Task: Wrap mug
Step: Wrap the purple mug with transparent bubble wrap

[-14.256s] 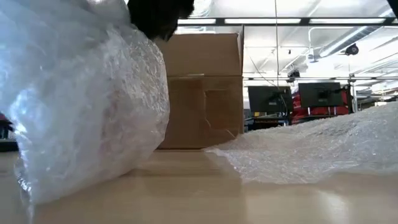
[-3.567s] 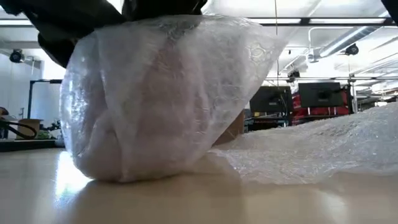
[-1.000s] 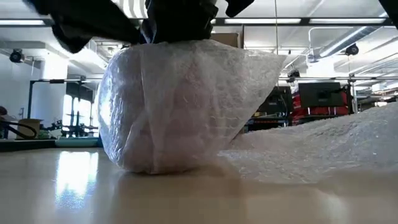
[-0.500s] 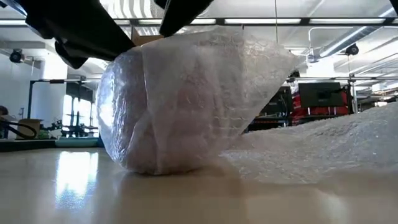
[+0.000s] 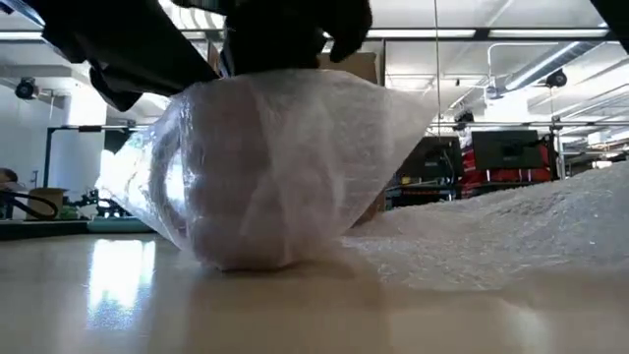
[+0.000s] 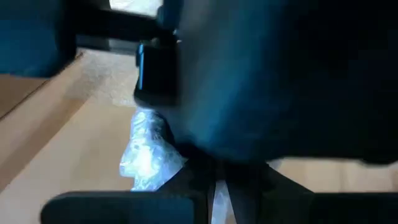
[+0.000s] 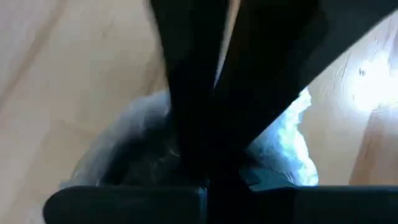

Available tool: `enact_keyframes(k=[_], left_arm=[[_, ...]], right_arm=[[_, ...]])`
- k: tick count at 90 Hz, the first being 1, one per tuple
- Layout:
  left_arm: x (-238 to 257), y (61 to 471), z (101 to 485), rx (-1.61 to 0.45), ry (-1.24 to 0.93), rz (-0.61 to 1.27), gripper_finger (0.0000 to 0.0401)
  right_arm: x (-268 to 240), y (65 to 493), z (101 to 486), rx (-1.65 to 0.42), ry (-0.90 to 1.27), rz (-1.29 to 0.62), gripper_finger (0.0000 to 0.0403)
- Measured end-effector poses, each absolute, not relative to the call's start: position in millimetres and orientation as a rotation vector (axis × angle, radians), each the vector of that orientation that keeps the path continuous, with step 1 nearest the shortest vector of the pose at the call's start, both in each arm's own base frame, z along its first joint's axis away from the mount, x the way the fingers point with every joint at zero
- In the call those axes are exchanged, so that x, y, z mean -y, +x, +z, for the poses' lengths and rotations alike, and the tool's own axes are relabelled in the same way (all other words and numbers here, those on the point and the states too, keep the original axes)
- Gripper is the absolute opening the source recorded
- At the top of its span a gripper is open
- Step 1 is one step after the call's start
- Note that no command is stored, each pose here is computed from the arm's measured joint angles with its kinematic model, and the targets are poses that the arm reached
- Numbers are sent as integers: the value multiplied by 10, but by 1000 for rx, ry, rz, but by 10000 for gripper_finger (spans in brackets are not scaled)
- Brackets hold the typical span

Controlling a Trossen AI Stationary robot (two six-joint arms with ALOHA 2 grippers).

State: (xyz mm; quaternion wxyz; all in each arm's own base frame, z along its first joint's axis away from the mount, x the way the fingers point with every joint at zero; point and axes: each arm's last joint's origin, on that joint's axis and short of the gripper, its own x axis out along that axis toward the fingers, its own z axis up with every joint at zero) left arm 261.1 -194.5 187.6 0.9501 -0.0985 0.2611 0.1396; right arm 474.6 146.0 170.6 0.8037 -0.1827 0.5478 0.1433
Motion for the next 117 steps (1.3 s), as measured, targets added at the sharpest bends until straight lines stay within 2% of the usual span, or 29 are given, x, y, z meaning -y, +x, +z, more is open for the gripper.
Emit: enact_keyframes(k=[23, 30, 40, 64, 74, 83, 100, 117], left_arm=[[1953, 2599, 1872, -535, -172, 277, 20], [1965, 2589, 1871, -539, -164, 269, 20], [1982, 2578, 1871, -541, -155, 258, 20], [1980, 2578, 1871, -535, -155, 263, 20], [1970, 2583, 1873, -529, -152, 273, 20], [1973, 2584, 1875, -530, -142, 268, 20], [1980, 2587, 1876, -535, -146, 254, 20], [1982, 2587, 1877, -533, -148, 253, 20]], right_arm=[[-1450, 4586, 2339, -1139, -356, 306, 0], [-1490, 4510, 2462, -1138, -327, 361, 0], [-1632, 4449, 2382, -1172, -315, 447, 0], [-1731, 4586, 1878, -1177, -346, 443, 0], [-1696, 4587, 1781, -1221, -361, 432, 0], [-1697, 4564, 1883, -1224, -380, 419, 0], [-1642, 4553, 2361, -1120, -379, 396, 0], [-1465, 4620, 2334, -1122, -388, 336, 0]])
